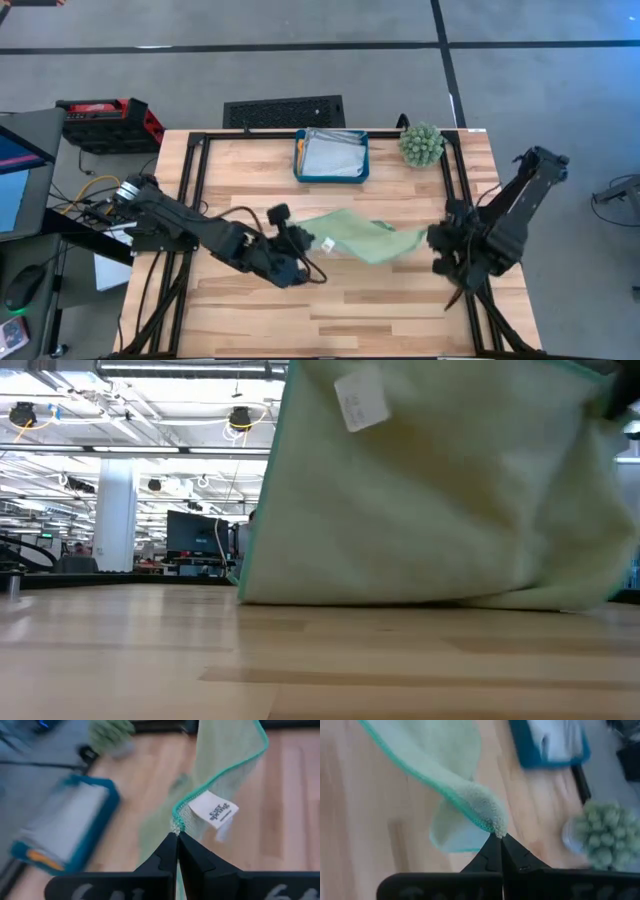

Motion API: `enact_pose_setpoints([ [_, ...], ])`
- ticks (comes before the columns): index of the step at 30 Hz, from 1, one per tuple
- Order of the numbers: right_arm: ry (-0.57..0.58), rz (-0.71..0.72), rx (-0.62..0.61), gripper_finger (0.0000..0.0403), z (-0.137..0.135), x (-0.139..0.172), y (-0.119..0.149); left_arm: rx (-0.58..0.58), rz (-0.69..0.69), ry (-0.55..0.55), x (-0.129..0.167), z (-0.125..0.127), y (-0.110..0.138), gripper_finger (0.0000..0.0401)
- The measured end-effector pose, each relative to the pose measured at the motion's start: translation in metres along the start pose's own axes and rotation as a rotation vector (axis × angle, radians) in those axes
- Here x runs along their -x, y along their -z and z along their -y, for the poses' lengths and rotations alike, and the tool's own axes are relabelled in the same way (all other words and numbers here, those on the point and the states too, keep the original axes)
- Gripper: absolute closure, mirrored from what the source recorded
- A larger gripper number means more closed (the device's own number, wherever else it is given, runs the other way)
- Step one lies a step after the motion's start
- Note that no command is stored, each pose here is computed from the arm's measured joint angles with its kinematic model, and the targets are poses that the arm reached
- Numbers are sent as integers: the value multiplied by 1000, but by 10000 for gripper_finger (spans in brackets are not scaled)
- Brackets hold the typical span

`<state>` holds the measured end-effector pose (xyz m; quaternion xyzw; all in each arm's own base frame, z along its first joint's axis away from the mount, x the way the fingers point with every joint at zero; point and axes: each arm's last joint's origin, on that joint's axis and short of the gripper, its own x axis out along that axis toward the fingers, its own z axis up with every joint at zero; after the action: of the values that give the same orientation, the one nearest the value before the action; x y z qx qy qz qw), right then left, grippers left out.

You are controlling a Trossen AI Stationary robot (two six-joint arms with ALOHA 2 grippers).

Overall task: Fold microfiber towels
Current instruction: Fold the green microfiber cloth

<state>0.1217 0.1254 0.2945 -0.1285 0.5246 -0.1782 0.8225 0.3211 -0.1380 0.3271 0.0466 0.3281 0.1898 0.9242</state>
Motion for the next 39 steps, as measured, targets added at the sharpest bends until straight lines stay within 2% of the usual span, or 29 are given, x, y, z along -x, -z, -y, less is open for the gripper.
enact_pose_setpoints([
  [2,3,59,-47,399,10,6,-7,9,46,-47,9,-9,-5,401],
  [5,6,119,-49,400,23,11,-14,46,93,-91,20,-25,-12,401],
  [17,205,280,-129,397,75,28,-42,99,205,-248,48,-86,-33,401],
  [22,314,297,-126,397,96,33,-54,87,252,-371,59,-110,-39,401],
  [28,442,269,-154,397,116,30,-61,9,239,-430,55,-126,-45,401],
  [30,439,251,-171,397,119,28,-62,0,236,-398,54,-126,-45,401],
  [33,355,210,-157,396,113,25,-61,-5,214,-264,54,-118,-41,401],
  [39,156,143,-84,395,78,10,-52,32,115,-47,65,-94,-23,401],
])
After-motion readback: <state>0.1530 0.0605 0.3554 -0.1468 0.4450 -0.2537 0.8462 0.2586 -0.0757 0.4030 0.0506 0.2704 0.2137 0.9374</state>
